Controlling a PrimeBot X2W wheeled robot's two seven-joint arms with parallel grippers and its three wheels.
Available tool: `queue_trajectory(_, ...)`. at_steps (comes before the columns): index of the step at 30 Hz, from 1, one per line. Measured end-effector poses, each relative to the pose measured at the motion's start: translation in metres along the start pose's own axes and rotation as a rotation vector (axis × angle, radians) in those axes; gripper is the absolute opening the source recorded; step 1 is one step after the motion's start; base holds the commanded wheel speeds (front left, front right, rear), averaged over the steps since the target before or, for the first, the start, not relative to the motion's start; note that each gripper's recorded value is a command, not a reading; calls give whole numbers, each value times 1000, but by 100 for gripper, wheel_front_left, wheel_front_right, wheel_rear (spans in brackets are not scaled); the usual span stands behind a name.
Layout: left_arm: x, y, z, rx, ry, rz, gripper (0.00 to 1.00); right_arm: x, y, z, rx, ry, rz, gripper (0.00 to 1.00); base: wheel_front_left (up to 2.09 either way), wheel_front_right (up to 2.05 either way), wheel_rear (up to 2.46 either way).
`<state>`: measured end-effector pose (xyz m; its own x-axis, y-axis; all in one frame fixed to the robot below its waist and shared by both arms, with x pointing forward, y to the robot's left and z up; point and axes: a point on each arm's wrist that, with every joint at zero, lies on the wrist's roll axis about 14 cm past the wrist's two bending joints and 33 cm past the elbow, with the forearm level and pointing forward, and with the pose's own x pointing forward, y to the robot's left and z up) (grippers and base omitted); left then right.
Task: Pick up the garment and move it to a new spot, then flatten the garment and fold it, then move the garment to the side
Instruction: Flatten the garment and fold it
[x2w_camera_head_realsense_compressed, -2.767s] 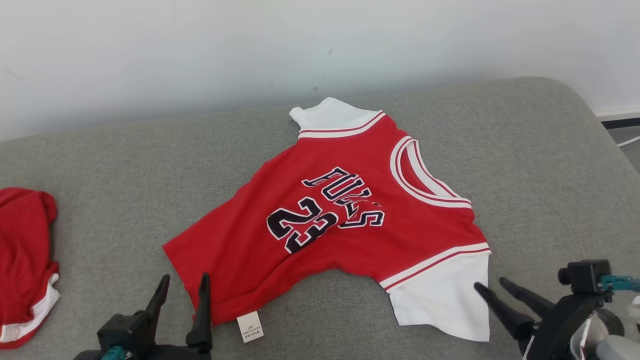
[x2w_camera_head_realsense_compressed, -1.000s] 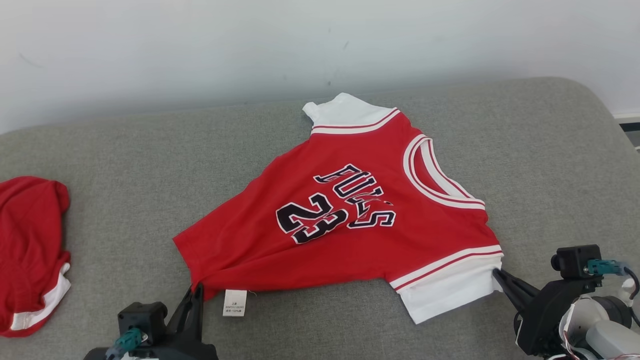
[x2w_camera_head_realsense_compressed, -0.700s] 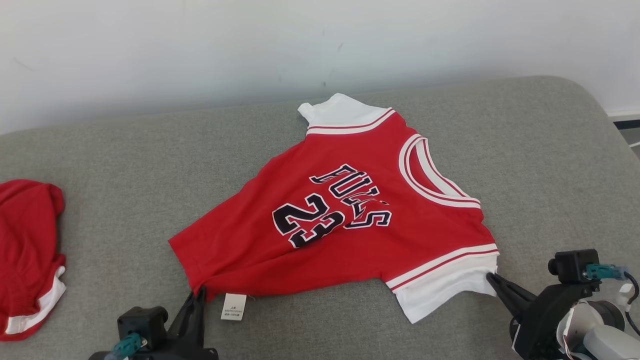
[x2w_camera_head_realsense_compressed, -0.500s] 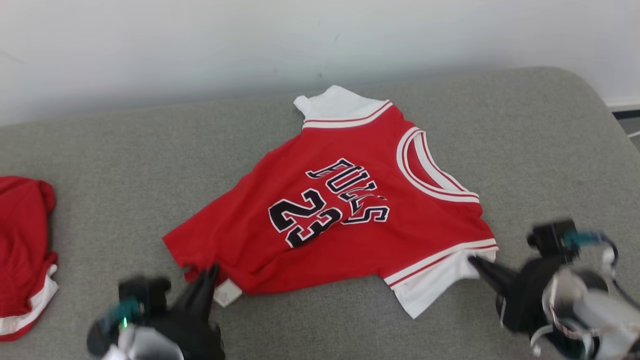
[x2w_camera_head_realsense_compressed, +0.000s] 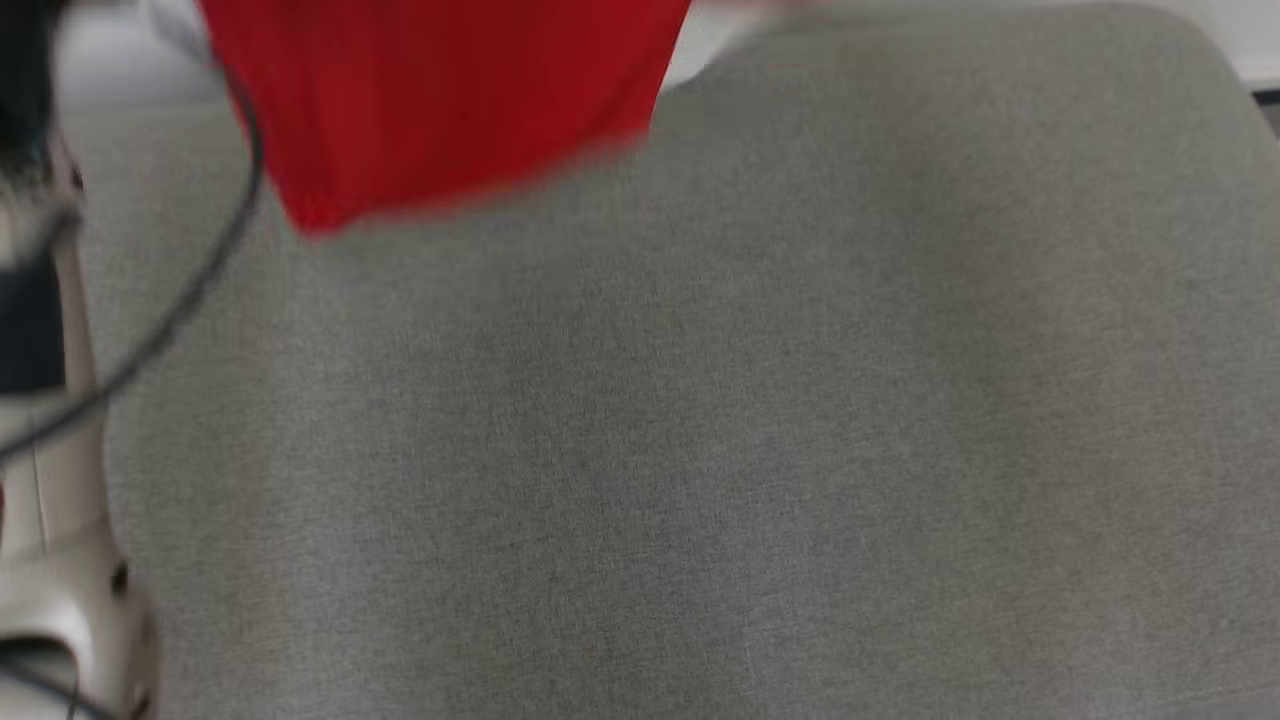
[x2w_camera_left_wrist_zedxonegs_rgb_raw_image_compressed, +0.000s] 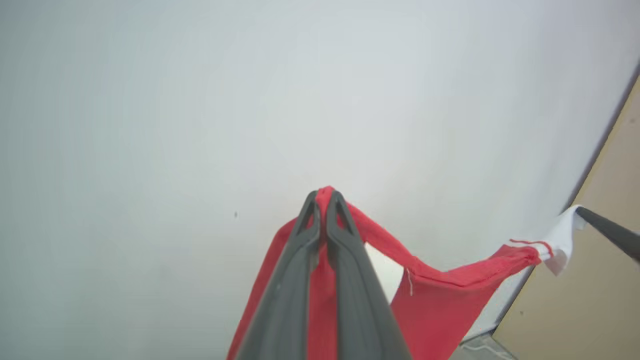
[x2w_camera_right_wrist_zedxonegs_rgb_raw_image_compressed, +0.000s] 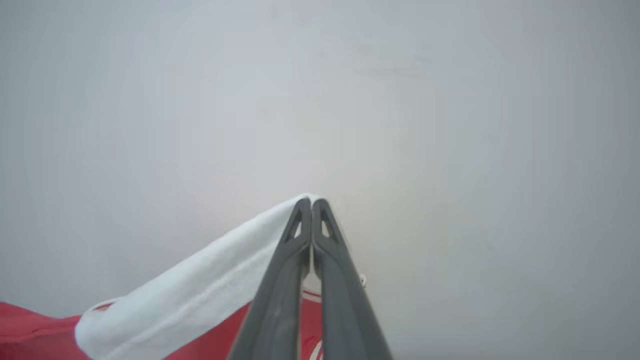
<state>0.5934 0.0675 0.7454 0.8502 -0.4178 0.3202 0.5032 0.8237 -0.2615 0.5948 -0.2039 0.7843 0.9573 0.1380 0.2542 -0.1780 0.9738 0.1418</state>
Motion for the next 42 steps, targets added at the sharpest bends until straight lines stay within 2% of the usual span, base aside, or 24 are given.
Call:
queue_trajectory(2, 21, -26, 25, -30, -84, -77, 0, 7, 6, 25, -36, -128, 32, 0, 0, 0, 0)
queue_trajectory(4, 24, -33, 28, -22, -105, -105, 0, 9, 11, 21, -35, -155, 54, 0, 0, 0, 0)
queue_trajectory(5, 26, -30, 19, -22, -99, -107, 0, 11, 14, 6, -42, -155, 74, 0, 0, 0, 0)
queue_trajectory(7, 22, -9, -25, -30, -9, -67, 0, 7, 10, -50, -23, -84, 86, 0, 0, 0, 0)
queue_trajectory(8, 13, 8, -56, -51, 49, -26, 0, 0, 7, -91, -19, -10, 90, 0, 0, 0, 0)
queue_trajectory(10, -24, 41, -137, -99, 242, 66, 0, -28, 2, -172, 18, 152, 81, 0, 0, 0, 0)
queue_trajectory(12, -72, 52, -201, -139, 404, 126, 0, -71, -3, -234, 71, 292, 56, 0, 0, 0, 0)
queue_trajectory(15, -127, 45, -248, -142, 562, 136, 0, -126, -17, -280, 122, 402, -16, 0, 0, 0, 0)
queue_trajectory(21, -188, 33, -270, -16, 682, 96, 0, -189, -15, -303, 131, 506, -32, 0, 0, 0, 0)
queue_trajectory(27, -223, 2, -274, 100, 710, 4, 0, -254, -31, -309, 108, 598, -79, 0, 0, 0, 0)
queue_trajectory(30, -244, 3, -269, 163, 713, -6, 0, -280, -36, -305, 110, 612, -97, 0, 0, 0, 0)
queue_trajectory(33, -255, -2, -258, 173, 681, -4, 0, -301, -41, -299, 132, 615, -124, 0, 0, 0, 0)
queue_trajectory(38, -279, -17, -249, 157, 651, 18, 0, -357, -33, -307, 195, 701, -143, 0, 0, 0, 0)
queue_trajectory(42, -307, -29, -249, 139, 663, 41, 0, -371, -26, -299, 218, 702, -138, 0, 0, 0, 0)
